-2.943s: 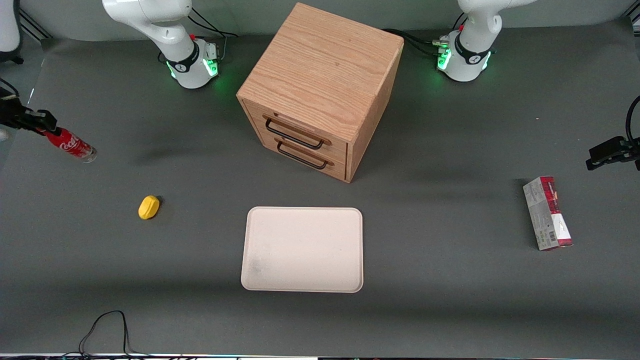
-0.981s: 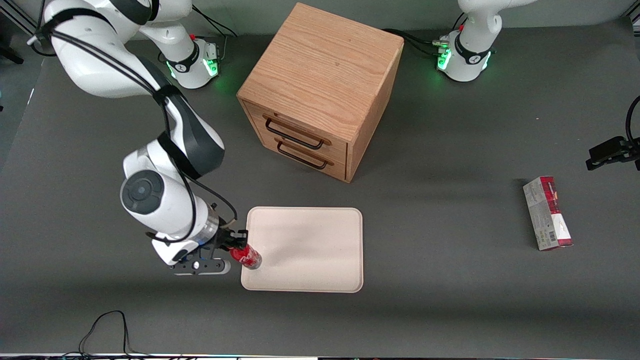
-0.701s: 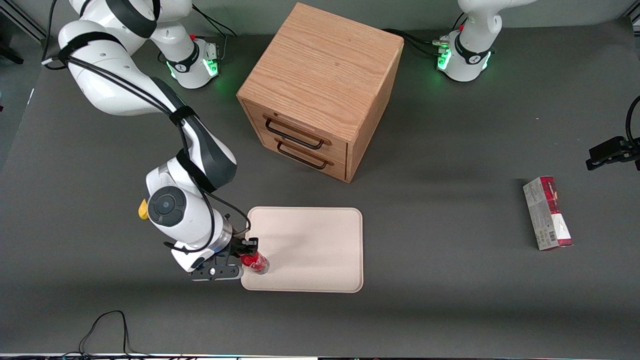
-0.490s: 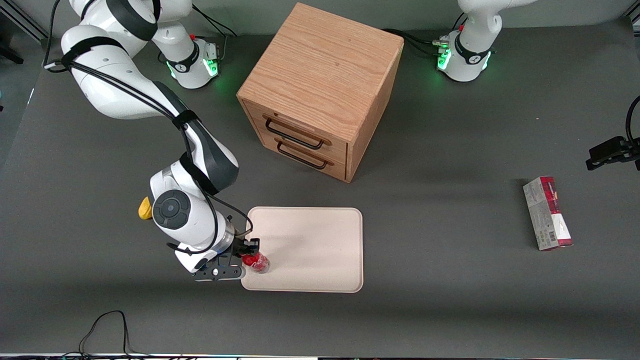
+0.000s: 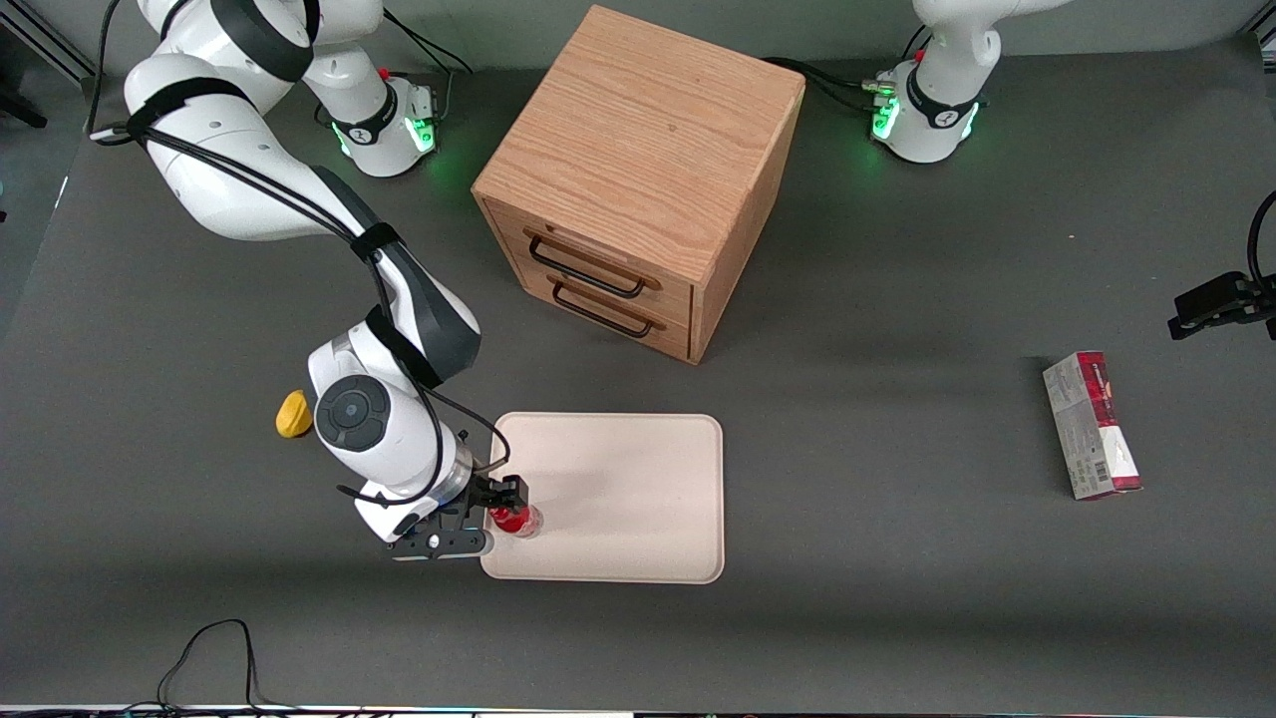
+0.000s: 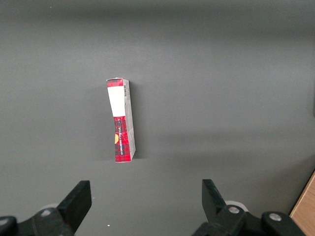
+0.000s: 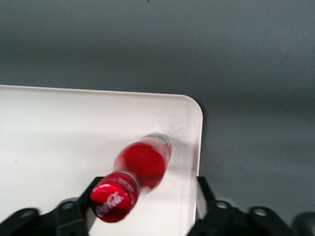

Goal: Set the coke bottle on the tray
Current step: 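Open the right gripper to release the bottle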

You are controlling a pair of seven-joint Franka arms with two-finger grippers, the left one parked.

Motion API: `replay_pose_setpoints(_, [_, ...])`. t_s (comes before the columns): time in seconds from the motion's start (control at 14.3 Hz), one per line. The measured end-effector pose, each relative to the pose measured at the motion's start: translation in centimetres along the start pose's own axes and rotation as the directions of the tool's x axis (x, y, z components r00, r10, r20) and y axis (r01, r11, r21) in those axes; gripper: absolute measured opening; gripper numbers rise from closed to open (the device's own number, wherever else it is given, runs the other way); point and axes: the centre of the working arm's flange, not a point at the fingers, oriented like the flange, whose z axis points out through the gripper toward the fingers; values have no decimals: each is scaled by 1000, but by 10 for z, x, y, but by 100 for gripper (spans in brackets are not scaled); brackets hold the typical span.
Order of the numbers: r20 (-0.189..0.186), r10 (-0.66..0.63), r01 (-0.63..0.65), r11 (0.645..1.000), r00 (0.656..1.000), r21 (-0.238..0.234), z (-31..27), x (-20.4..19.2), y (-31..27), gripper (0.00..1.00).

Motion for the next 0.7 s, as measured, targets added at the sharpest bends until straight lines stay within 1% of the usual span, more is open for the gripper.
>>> replay_pose_setpoints(0.07, [-5,3,-3,1000,1000,1,0,1,2,98])
replay_pose_setpoints(0.14, [-10,5,-5,1000,1000,2,-2,2,4,100])
replay_pose_setpoints(0.28, [-22,11,-11,1000,1000,-5,-10,6,9,100])
replay_pose_setpoints(0.35, [-28,15,-15,1000,1000,-17,-17,8,14,100])
replay_pose_setpoints(0.42, [-25,20,-21,999,999,-37,-28,10,19,100])
replay_pose_setpoints(0.56, [-17,34,-35,996,999,-86,-63,11,31,100])
replay_pose_setpoints(0.63, [-22,49,-51,994,999,-102,-87,12,38,100])
replay_pose_setpoints(0.7, [-33,69,-72,992,997,-103,-112,12,44,100])
